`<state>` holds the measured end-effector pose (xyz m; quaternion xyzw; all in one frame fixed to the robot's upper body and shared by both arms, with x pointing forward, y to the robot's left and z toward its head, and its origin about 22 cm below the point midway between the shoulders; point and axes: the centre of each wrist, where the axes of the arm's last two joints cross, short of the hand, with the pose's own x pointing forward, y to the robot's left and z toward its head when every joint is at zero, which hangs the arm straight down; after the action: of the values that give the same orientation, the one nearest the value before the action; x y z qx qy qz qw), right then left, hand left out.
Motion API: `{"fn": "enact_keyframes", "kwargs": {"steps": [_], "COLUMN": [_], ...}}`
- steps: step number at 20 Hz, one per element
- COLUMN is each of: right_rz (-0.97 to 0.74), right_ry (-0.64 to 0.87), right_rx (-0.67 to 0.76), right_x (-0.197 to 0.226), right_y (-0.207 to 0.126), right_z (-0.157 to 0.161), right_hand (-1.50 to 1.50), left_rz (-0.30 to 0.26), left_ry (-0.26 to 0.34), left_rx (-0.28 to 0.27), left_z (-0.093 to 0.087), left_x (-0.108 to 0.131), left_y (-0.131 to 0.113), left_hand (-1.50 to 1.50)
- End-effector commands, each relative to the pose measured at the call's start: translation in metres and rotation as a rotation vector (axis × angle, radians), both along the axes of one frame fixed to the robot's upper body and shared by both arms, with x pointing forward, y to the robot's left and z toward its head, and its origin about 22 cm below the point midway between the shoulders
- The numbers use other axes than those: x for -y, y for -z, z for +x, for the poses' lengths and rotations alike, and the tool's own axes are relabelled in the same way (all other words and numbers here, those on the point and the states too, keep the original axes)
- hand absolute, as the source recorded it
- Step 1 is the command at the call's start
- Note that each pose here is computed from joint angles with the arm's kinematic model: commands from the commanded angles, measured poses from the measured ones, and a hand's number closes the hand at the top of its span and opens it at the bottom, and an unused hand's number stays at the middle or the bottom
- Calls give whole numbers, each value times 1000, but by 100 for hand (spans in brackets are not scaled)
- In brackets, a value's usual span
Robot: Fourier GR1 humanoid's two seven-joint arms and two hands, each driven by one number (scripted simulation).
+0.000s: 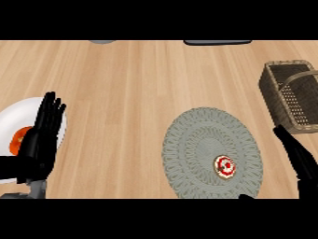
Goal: Pick the cupcake from the placemat and place it in the basket
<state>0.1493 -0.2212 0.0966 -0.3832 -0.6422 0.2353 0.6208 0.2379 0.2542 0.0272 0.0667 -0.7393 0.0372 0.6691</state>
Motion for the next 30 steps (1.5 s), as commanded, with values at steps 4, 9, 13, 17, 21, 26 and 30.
{"fn": "enact_keyframes", "kwargs": {"steps": [4, 9, 13, 17, 21, 26, 30], "right_rz": [-250, -230, -225, -314, -316, -271, -237], "right_ry": [26, -47, -5, 46, 85, 66, 42], "right_rx": [-299, -401, -432, -472, -500, -523, -524], "right_x": [-1, -19, -34, -44, -54, -43, -55], "right_y": [-60, -86, -92, -89, -84, -83, -73], "right_z": [-36, -37, -31, -13, 2, 11, -2], "right_hand": [-150, -150, -150, -150, -150, -150, -150], "left_rz": [-11, -22, -15, -1, -8, -6, -35], "left_ry": [44, 67, 65, 40, 68, 53, 63], "left_rx": [9, 17, -9, 14, 9, 1, 1], "left_z": [-3, 0, 3, 16, 9, 14, 12], "left_x": [13, 22, 25, 12, 14, 16, 6], "left_y": [-1, -7, -5, -7, -16, -11, -6], "left_hand": [0, 0, 0, 0, 0, 0, 0]}}
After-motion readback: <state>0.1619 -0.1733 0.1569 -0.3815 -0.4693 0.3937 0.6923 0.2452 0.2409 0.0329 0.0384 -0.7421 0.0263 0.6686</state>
